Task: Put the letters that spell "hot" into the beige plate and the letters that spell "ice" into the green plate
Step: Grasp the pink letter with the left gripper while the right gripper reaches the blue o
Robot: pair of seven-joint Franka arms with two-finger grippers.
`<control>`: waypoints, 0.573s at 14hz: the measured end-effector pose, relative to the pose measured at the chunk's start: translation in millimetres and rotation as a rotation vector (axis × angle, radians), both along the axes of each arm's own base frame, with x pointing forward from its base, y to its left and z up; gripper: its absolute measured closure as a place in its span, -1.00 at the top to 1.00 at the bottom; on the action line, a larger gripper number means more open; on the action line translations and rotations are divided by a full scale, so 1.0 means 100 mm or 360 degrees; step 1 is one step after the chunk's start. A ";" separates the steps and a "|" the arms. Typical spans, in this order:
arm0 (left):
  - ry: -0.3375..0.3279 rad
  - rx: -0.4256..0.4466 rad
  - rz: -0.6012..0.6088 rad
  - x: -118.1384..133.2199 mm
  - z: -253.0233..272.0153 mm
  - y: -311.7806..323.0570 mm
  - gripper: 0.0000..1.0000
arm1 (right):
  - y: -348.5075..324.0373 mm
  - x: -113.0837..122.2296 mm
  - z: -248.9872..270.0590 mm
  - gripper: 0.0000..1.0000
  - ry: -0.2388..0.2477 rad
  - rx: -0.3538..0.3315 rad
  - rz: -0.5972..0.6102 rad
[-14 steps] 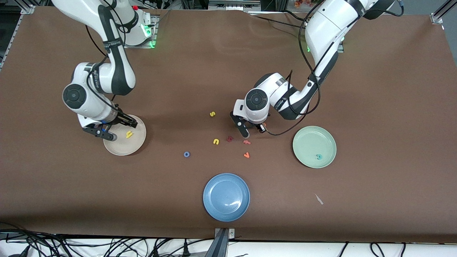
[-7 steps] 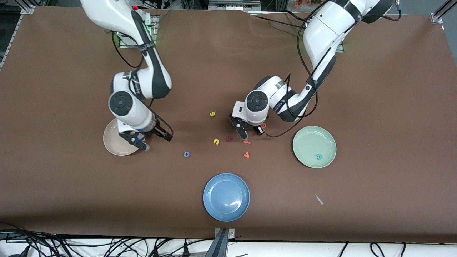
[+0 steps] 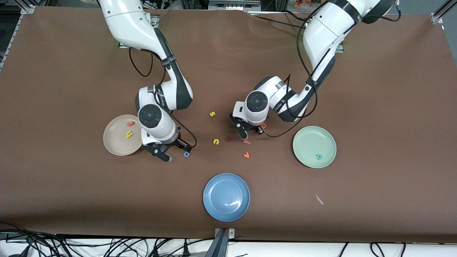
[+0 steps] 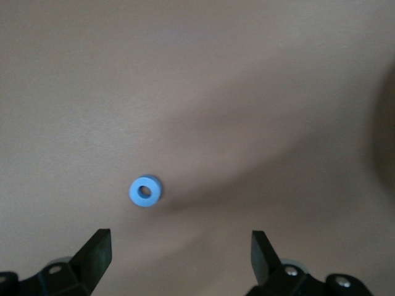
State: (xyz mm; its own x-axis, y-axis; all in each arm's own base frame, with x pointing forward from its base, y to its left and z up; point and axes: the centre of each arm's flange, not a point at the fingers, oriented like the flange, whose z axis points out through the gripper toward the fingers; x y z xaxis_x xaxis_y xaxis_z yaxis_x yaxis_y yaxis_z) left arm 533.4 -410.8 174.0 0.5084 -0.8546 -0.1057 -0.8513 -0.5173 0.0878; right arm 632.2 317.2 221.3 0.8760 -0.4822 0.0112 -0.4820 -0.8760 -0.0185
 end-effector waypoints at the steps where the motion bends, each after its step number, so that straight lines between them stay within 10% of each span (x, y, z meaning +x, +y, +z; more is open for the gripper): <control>1: 0.0000 0.0000 -0.0001 0.00 0.00 0.00 -0.86 | 0.06 0.03 -0.05 1.00 -0.0007 -0.0003 0.0015; 8: 0.0039 0.0107 -0.0080 0.24 0.61 0.32 -0.86 | 0.28 0.10 -0.28 0.98 -0.0010 -0.0002 0.0075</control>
